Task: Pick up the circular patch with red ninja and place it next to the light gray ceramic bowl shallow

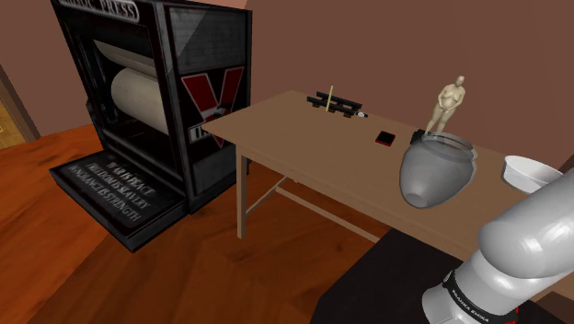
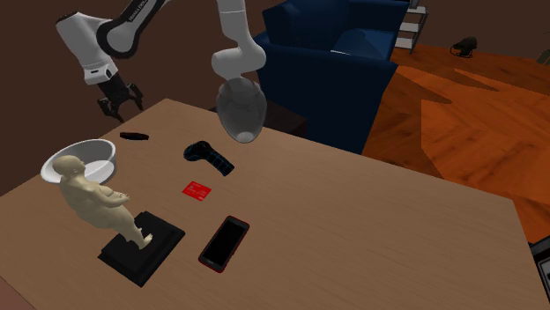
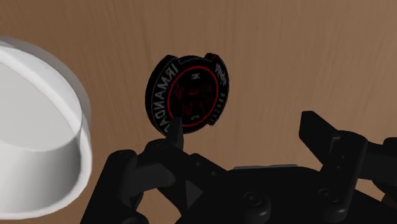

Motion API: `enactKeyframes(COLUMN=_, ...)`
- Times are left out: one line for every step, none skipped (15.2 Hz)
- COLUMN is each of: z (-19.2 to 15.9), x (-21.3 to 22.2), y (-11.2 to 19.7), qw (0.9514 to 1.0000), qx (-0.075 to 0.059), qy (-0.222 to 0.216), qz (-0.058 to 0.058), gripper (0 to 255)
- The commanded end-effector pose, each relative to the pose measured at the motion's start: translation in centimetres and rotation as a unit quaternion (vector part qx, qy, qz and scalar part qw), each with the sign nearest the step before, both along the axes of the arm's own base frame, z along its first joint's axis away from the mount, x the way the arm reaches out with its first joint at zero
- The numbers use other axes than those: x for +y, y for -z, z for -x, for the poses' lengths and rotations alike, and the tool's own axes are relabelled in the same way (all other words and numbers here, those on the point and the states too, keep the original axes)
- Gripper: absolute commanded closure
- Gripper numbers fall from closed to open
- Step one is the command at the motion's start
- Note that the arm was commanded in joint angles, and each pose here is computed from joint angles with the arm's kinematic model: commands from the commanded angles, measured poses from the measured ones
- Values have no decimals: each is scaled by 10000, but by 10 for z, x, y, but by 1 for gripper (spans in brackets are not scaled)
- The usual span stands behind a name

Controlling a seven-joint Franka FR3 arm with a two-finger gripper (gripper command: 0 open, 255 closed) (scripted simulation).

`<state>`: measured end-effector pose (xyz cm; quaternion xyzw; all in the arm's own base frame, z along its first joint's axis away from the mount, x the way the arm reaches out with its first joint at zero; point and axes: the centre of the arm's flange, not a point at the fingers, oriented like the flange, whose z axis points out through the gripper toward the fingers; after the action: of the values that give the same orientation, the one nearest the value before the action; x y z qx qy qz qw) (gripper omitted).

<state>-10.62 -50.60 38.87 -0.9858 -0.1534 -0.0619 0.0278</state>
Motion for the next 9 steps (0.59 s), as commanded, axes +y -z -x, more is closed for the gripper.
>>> enactKeyframes(z=5, x=-2, y=-22, qw=10000, qx=42, qy=8, qz=-13, gripper=0)
enactKeyframes(z=6, x=-3, y=-33, qw=10000, qx=42, qy=8, qz=-13, gripper=0)
enactKeyframes(z=6, x=-3, y=-33, qw=10000, qx=42, qy=8, qz=-13, gripper=0)
enactKeyframes(z=6, x=-3, y=-33, qw=10000, qx=42, qy=8, qz=-13, gripper=0)
enactKeyframes(z=6, x=-3, y=-33, qw=10000, qx=42, qy=8, qz=-13, gripper=0)
enactKeyframes(z=6, x=-3, y=-33, qw=10000, qx=42, qy=8, qz=-13, gripper=0)
enactKeyframes(z=6, x=-3, y=-33, qw=10000, qx=42, qy=8, qz=-13, gripper=0)
enactKeyframes(z=6, x=-3, y=-33, qw=10000, qx=42, qy=8, qz=-13, gripper=0)
enactKeyframes(z=6, x=-3, y=-33, qw=10000, qx=42, qy=8, qz=-13, gripper=0)
